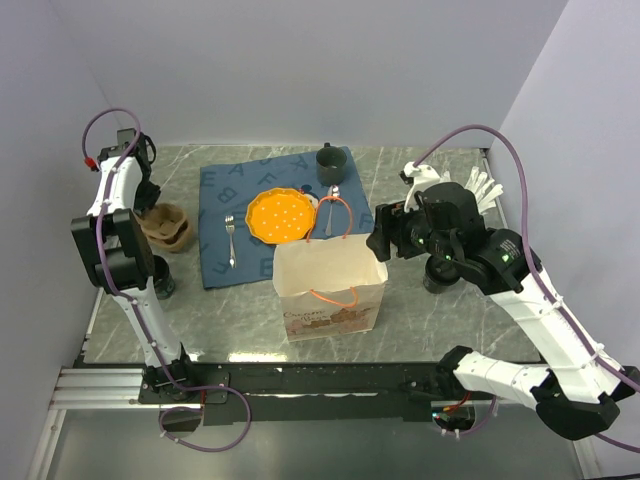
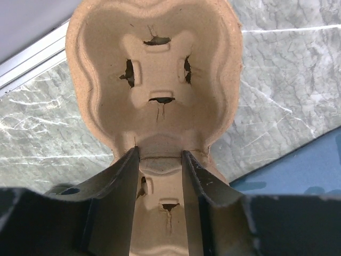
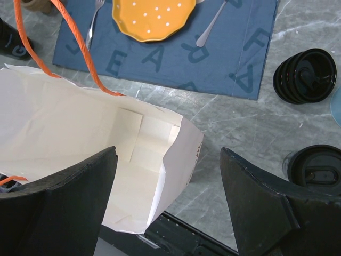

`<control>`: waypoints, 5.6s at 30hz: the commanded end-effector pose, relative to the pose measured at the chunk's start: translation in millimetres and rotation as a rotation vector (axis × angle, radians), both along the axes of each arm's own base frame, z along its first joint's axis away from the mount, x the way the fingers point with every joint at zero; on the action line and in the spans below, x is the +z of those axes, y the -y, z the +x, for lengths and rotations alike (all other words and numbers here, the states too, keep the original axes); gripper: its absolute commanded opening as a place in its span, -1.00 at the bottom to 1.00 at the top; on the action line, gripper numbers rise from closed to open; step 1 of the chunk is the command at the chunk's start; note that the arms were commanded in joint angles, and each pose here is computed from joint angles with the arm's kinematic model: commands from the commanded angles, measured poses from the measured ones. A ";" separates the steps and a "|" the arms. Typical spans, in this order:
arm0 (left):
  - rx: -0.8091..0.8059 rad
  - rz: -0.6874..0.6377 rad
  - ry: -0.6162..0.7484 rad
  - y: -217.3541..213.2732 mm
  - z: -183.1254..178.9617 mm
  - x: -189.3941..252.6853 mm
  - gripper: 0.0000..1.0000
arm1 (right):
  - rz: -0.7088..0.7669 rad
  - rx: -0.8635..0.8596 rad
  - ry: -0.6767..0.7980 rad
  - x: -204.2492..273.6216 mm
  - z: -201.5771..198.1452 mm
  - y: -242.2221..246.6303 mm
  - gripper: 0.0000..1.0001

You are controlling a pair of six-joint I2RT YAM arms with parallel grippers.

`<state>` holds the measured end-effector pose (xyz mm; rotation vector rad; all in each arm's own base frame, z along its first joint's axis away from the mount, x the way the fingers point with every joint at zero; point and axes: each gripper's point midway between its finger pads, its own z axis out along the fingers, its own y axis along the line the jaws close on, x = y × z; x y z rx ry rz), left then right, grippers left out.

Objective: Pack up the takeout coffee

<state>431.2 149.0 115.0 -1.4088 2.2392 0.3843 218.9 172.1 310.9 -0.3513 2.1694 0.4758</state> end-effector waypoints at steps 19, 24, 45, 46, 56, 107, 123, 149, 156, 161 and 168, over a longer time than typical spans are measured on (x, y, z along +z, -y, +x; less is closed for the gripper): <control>-0.269 0.075 0.084 38.8 -9.1 99.3 -0.31 | 0.080 0.028 0.077 41.5 -7.9 -1.3 0.70; -0.474 0.023 0.193 91.1 -12.6 135.4 -0.31 | 0.100 0.040 0.077 47.1 -15.0 -0.2 0.70; -1.394 -0.243 0.823 319.8 -150.7 333.6 -0.36 | 0.252 0.028 0.049 74.2 -51.8 10.8 0.67; -1.424 -0.258 0.847 325.2 -156.9 338.9 -0.40 | 0.248 0.027 0.046 73.2 -52.0 11.4 0.66; -1.770 -0.406 1.007 378.5 -229.7 363.3 -0.37 | 0.227 -0.015 0.016 66.2 -59.4 23.5 0.68; -2.419 -0.116 0.982 453.1 -257.2 257.1 -0.50 | 0.178 -0.169 -0.076 26.0 -41.2 29.4 0.58; -2.453 -0.102 0.840 448.4 -254.2 225.7 -0.52 | 0.160 -0.161 -0.189 -14.3 -31.6 8.0 0.16; -2.468 -0.081 0.784 456.1 -247.0 201.7 -0.53 | 0.186 -0.125 -0.274 -32.6 -29.3 -13.3 -0.20; -2.476 -0.066 0.743 456.6 -246.2 192.1 -0.53 | 0.158 -0.131 -0.258 -31.5 -26.3 -9.7 -0.85; -2.479 -0.056 0.703 460.1 -244.3 183.7 -0.54 | 0.150 -0.128 -0.239 -25.1 -23.0 -9.1 -1.00; -2.505 -0.036 0.597 464.1 -247.0 166.4 -0.57 | 0.152 -0.123 -0.225 -20.9 -22.8 -8.5 -1.00</control>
